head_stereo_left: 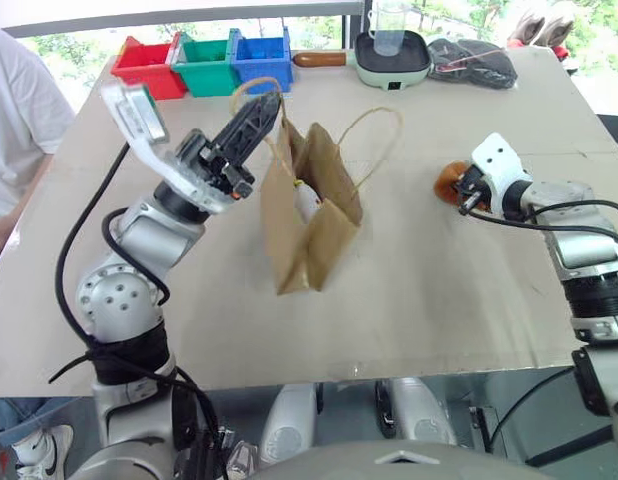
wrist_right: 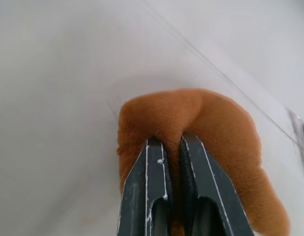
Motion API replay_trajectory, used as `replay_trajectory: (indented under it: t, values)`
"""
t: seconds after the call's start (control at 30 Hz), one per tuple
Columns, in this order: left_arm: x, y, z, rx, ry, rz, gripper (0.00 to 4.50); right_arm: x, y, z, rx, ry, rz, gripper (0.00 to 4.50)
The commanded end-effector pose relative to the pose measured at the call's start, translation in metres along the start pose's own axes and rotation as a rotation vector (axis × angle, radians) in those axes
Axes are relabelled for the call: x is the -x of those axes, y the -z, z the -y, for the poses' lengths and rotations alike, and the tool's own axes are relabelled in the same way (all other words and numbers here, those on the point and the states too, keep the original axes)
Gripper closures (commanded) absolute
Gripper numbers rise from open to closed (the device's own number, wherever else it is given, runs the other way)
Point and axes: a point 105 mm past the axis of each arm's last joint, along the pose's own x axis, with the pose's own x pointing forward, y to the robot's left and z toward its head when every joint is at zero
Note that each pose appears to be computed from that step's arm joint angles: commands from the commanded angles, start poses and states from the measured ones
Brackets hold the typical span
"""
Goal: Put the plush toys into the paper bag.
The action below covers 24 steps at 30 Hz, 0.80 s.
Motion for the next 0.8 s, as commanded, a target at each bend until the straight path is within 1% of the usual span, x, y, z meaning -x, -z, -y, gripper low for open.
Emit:
replay_trajectory:
  t: [0.03,0.13,0.23,0.3,0.4,0.47,0.57,0.67,0.73,0.8]
  values:
    - [0.006,0.0,0.013,-0.058,0.038,-0.029,4.5,0.025,-0.074,-0.003,0.057,0.008,0.234,4.47]
    - [0.007,0.003,0.014,-0.056,0.036,-0.031,4.5,0.032,-0.101,0.004,0.156,0.053,0.291,4.47]
    - [0.007,0.003,0.015,-0.057,0.035,-0.026,4.5,0.035,-0.129,0.0,0.233,0.037,0.362,4.47]
    - [0.007,0.003,0.015,-0.058,0.034,-0.024,4.5,0.035,-0.137,-0.003,0.253,0.025,0.385,4.47]
    - [0.006,0.001,0.016,-0.062,0.031,-0.016,4.5,0.033,-0.157,-0.027,0.368,-0.088,0.458,4.47]
    - [0.005,0.001,0.016,-0.065,0.03,-0.015,4.5,0.03,-0.162,-0.04,0.436,-0.148,0.477,4.47]
    - [0.005,0.001,0.017,-0.073,0.027,-0.011,4.5,0.034,-0.182,-0.04,0.459,-0.142,0.555,4.47]
    - [0.005,0.001,0.017,-0.08,0.02,-0.006,4.5,0.044,-0.205,-0.041,0.428,-0.135,0.657,4.47]
    - [0.005,0.001,0.017,-0.082,0.016,-0.002,4.5,0.05,-0.21,-0.052,0.43,-0.19,0.686,4.47]
    - [0.004,0.001,0.017,-0.083,0.013,0.003,4.5,0.05,-0.207,-0.064,0.459,-0.24,0.682,4.47]
